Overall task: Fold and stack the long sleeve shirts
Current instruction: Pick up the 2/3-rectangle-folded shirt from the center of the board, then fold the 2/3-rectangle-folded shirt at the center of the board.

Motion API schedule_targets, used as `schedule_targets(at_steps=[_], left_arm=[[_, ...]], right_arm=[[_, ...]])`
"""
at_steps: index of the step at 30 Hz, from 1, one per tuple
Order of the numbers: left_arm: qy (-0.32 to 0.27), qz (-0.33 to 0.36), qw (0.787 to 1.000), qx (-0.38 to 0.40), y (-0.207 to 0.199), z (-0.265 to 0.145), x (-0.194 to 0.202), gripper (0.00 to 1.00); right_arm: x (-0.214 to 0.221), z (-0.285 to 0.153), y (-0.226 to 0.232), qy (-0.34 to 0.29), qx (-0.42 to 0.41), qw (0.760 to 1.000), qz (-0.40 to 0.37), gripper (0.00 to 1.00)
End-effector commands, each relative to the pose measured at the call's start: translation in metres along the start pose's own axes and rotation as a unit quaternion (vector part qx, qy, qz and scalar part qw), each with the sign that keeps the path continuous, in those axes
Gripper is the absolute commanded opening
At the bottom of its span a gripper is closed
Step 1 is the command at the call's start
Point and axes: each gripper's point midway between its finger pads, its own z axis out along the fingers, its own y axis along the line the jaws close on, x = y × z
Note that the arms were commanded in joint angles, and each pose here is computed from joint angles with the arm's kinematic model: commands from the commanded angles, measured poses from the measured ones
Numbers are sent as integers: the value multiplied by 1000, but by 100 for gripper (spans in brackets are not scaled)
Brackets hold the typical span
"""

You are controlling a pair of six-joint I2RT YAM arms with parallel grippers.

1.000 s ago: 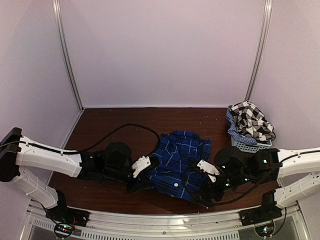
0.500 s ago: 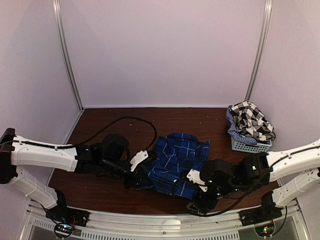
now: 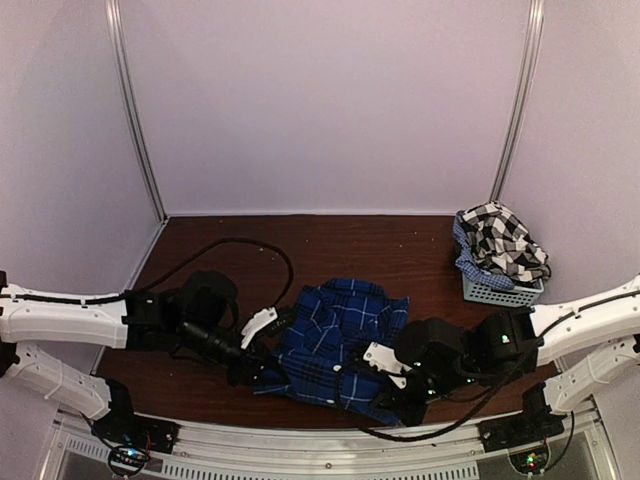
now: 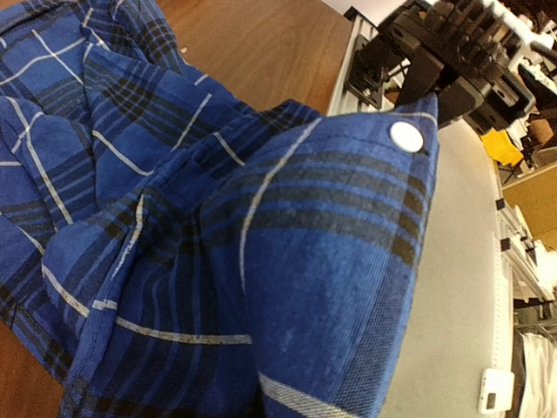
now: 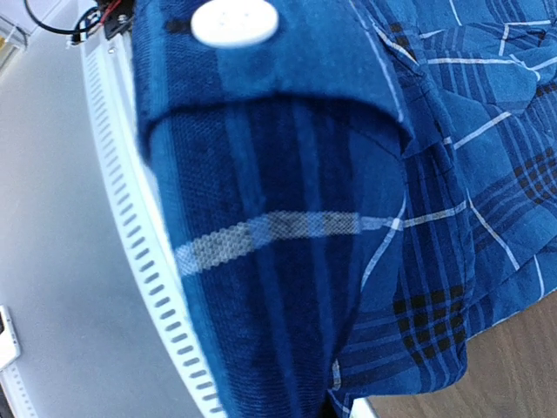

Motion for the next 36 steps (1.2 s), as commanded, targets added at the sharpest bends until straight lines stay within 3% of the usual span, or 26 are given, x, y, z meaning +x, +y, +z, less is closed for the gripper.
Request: schedule_targets(at_steps=[1,8,14,20,25,30,36], left_arm=[[29,-44,997,50,-27,-10,21,0],[-14,-8,991,130,-65,-32,-9,0],[-18,-36,990,132,-39,-25,-34,0],[-68,-81,987,122,4,-38,-65,0],[-77,-113,982,128,31,-38,-72,0],[-75,-132,980,131,47,-35,-71,0],[-79,-147,977,133,59,-37,-69,0]], right_arm=[[2,-7,32,-8,-88,996,8,0],[-19,-26,47,-40,-154,987,21,0],[-40,-43,16,-65,-182,979,67,2],[-55,-44,-27,-72,-180,975,108,18],[-55,-29,-59,-58,-169,975,134,30],[-63,-28,-77,-76,-147,977,135,61],[-67,-24,-83,-97,-135,979,118,78]])
